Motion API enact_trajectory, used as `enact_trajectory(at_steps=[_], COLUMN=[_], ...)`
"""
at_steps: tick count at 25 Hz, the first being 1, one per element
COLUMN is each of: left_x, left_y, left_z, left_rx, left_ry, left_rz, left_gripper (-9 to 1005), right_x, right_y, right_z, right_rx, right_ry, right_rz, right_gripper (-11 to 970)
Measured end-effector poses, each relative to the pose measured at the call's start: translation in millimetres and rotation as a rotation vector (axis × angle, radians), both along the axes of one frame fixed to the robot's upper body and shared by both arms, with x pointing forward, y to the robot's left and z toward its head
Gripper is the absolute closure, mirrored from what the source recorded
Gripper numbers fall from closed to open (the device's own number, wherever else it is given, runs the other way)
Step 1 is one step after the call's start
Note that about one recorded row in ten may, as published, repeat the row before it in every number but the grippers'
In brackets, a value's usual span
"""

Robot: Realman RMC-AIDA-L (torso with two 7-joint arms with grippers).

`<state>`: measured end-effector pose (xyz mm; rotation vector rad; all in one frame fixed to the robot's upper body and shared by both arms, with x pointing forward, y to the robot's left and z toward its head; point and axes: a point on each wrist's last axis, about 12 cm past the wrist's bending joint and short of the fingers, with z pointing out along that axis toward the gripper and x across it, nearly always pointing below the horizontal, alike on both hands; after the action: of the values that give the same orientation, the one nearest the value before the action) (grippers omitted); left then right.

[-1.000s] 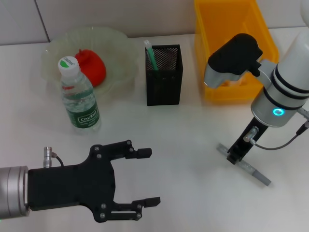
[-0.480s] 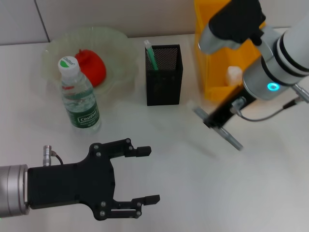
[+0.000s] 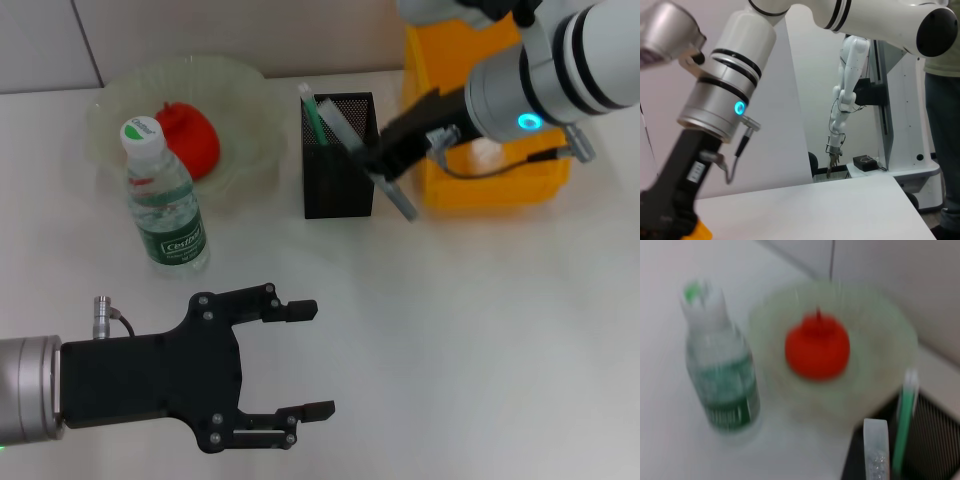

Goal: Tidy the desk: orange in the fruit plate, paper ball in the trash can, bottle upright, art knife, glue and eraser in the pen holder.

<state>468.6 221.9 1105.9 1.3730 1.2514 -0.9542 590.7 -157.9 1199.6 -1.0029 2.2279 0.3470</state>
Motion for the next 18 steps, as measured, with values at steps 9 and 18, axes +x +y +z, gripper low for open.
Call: enact_trajectory(at_steps=[9, 18], left_x=[-0.4, -2.6], left_y=[-0.9, -1.9], left_z=[0.4, 1.1], left_rx=[-0.005, -0.019], left_ry=[0.032, 0.048], left_rz=[0.005, 0.003], left_gripper=[209, 209], right_x=[5.0, 13.3], right_y=[3.1, -19.0], right_z=[13.8, 10.9], right_rx=[0.182, 0.348], right_ry=[-0.162, -0.227], right_rz=[0.054, 0.099], right_gripper=[826, 827])
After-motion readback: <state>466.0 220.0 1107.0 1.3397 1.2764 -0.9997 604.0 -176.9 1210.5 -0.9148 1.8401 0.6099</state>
